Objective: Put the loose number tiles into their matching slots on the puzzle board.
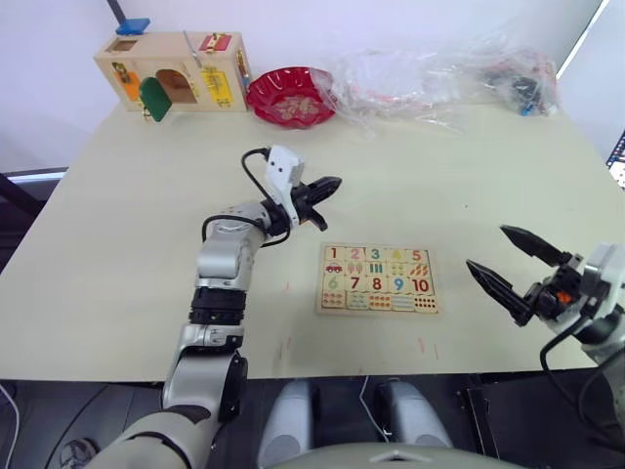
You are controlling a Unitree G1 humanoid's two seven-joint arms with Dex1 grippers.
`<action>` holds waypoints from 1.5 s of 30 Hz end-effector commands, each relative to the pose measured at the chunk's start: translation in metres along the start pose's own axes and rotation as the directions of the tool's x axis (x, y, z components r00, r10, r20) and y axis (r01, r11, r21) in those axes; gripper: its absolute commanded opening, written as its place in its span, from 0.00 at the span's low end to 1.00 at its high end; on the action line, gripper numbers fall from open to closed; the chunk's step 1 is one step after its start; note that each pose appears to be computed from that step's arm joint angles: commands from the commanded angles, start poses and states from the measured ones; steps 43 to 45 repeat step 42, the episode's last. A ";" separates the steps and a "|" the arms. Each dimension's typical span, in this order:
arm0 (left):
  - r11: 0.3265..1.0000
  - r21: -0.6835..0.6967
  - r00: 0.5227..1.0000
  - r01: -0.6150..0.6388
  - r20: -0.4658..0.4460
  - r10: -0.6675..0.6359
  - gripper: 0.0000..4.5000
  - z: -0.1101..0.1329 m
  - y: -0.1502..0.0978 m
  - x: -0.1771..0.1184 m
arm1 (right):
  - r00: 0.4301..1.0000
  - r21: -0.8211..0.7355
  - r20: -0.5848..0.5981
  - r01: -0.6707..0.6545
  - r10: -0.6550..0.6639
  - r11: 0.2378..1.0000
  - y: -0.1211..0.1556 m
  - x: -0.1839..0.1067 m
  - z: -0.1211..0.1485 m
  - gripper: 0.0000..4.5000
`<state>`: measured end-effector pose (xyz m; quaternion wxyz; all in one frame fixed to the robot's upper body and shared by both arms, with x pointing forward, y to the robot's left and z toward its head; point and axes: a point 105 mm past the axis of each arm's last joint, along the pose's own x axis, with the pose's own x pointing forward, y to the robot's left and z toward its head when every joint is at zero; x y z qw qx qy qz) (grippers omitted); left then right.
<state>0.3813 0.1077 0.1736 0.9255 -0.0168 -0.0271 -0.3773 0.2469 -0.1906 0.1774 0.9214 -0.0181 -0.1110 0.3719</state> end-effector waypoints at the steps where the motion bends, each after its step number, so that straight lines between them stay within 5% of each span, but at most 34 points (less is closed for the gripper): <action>1: 0.996 0.020 0.990 -0.090 0.107 0.087 0.02 0.017 0.005 -0.023 | 0.998 -0.011 0.043 -0.047 0.047 0.999 -0.010 0.014 0.009 1.00; 10: 0.995 -0.041 0.992 -0.089 0.082 0.092 0.02 -0.003 -0.005 -0.089 | 0.971 0.017 -0.042 -0.233 0.234 0.972 -0.017 0.023 -0.007 1.00; 12: 0.997 -0.051 0.996 -0.057 0.059 0.060 0.18 -0.007 -0.012 -0.100 | 0.962 0.029 -0.079 -0.258 0.260 0.966 -0.017 0.014 -0.016 1.00; 19: 0.998 -0.055 0.996 -0.014 -0.086 0.009 0.99 -0.036 -0.032 -0.154 | 0.943 0.097 -0.188 -0.260 0.274 0.961 -0.020 -0.036 -0.032 1.00; 29: 0.991 -0.093 0.959 -0.100 -0.275 0.071 0.99 -0.071 -0.033 -0.238 | 0.940 0.113 -0.302 -0.127 0.156 0.985 -0.033 -0.091 -0.029 1.00; 45: 0.989 -0.090 0.964 -0.117 -0.250 0.092 0.99 -0.075 -0.035 -0.235 | 0.933 0.122 -0.330 -0.112 0.146 0.986 -0.034 -0.102 -0.032 1.00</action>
